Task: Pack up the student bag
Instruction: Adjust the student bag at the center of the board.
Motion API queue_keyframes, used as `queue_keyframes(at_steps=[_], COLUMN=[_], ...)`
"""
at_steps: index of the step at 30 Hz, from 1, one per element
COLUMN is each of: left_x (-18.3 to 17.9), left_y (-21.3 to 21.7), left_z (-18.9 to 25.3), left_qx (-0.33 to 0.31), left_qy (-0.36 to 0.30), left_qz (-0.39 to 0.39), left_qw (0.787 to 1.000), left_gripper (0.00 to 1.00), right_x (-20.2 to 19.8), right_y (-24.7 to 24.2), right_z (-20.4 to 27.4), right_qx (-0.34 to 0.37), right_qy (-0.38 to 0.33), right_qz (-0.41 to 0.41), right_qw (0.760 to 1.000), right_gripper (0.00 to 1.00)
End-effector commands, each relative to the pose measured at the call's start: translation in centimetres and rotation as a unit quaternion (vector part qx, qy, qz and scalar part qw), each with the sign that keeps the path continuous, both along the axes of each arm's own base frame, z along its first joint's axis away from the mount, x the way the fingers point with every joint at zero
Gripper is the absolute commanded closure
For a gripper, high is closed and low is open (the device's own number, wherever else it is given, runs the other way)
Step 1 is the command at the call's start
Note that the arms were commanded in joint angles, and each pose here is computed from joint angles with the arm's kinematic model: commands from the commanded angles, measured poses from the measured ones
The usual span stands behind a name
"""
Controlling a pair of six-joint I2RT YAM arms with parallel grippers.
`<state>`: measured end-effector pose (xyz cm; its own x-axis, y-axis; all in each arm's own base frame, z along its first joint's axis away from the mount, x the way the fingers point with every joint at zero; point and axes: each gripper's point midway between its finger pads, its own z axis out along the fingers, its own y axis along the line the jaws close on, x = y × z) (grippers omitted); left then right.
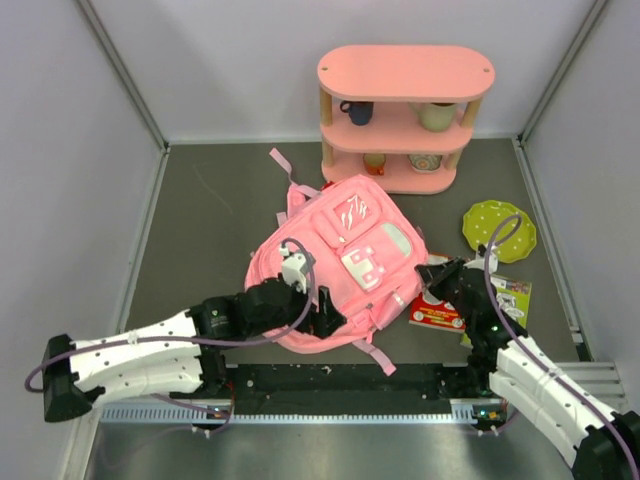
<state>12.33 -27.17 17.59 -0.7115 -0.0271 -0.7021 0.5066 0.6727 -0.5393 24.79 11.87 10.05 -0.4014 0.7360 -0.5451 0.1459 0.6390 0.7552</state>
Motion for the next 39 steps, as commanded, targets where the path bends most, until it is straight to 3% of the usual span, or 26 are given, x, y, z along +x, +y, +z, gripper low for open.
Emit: queue_keyframes(at_steps=[1,3,6,7,8,10,16,22,27,34,36,39], left_x=[-2.0,-2.8,-3.0,-2.9,-2.8,-2.6,-2.0,-1.3,-0.1,0.9,1.0,1.0], left_y=[-1.4,-0.6,2.1,2.8,4.4,5.9,10.2,11.6,10.8,11.5,11.4,11.2], left_z=[-1.2,-2.6,-4.6,-5.2,-6.0,-6.8,-8.0,-9.4,-7.5,-5.1,-4.7,-4.5], left_qx=[-0.017,0.008,0.035,0.031,0.048,0.04,0.056,0.061,0.029,0.03,0.03,0.036], left_qy=[0.049,0.063,0.08,0.096,0.103,0.123,0.129,0.12,0.076,0.031,0.025,0.019], left_qz=[0.035,0.066,0.144,0.171,0.194,0.239,0.317,0.355,0.337,0.339,0.335,0.327], left_qw=[0.998,0.996,0.986,0.98,0.974,0.962,0.938,0.925,0.938,0.94,0.942,0.944], left_gripper=[0.02,0.02,0.01,0.01,0.01,0.01,0.01,0.01,0.02,0.02,0.02,0.02], right_x=[1.4,1.3,1.4,1.3,1.4,1.5,3.3,5.8,8.0,14.9,17.0,20.0], right_y=[-0.5,-0.2,0.6,0.7,1.0,0.7,-0.4,1.8,6.1,11.1,13.1,15.4], right_z=[3.3,2.9,2.9,2.7,3.2,2.6,6.1,9.1,11.6,15.0,12.9,14.3], right_qx=[-0.002,-0.024,-0.064,-0.076,-0.084,-0.121,-0.179,-0.177,-0.13,-0.121,-0.118,-0.111], right_qy=[-0.058,-0.054,-0.055,-0.05,-0.051,-0.032,-0.055,-0.074,-0.105,-0.12,-0.096,-0.121], right_qz=[-0.018,-0.002,0.04,0.051,0.062,0.073,0.067,0.135,0.217,0.212,0.223,0.215], right_qw=[0.998,0.998,0.996,0.995,0.993,0.989,0.98,0.972,0.962,0.962,0.963,0.963], right_gripper=[1.0,1.0,0.73,0.51,0.41,0.26,0.07,0.06,0.06,0.01,0.01,0.01])
